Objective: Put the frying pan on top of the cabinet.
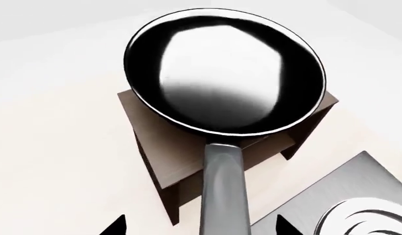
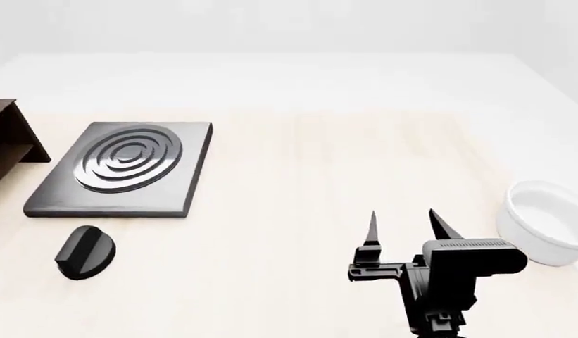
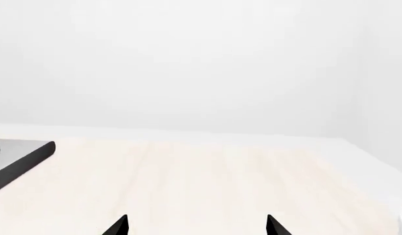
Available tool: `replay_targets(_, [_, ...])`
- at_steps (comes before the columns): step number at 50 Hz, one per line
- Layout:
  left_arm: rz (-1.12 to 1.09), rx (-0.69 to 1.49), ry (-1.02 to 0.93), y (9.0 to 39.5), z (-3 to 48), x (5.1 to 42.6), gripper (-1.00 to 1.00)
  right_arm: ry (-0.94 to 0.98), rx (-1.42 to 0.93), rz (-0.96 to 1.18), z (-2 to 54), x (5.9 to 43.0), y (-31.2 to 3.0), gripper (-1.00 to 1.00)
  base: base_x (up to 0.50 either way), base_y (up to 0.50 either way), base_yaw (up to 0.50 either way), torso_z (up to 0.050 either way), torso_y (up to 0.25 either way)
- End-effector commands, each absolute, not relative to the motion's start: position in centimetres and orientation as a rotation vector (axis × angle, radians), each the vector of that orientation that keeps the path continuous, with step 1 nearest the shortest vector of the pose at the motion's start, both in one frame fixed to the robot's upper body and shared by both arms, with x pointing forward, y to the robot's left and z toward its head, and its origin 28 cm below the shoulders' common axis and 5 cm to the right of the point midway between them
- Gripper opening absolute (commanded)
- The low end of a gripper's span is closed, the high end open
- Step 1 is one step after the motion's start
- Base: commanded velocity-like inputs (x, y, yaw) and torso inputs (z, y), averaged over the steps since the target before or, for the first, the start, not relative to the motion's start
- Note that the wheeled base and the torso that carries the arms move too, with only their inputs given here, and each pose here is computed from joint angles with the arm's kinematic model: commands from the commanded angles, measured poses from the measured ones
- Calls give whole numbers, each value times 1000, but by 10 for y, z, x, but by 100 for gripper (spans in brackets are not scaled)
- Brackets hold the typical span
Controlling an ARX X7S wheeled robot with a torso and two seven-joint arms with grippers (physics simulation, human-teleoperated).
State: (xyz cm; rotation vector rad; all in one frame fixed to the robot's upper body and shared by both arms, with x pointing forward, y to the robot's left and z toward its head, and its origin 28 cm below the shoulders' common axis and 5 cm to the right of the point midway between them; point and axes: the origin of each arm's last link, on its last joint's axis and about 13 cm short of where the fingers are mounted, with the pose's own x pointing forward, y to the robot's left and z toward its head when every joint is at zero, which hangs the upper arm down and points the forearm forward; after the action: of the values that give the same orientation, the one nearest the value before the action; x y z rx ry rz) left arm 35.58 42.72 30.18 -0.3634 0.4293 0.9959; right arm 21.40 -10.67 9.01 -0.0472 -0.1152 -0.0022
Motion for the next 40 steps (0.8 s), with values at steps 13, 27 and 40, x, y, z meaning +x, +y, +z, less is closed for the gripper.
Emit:
replay_targets(13, [893, -253, 319, 413, 327, 364, 100, -134, -50, 6, 96, 212, -105, 100, 0, 0, 0, 0, 250])
replay_targets(27, [533, -210, -18, 332, 319, 309, 100, -136, -49, 3, 97, 216, -104, 100, 0, 0, 0, 0, 54])
replay_targets(40, [-6, -85, -17, 245, 228, 244, 100, -146, -78, 5, 101, 222, -99, 100, 0, 0, 0, 0, 0])
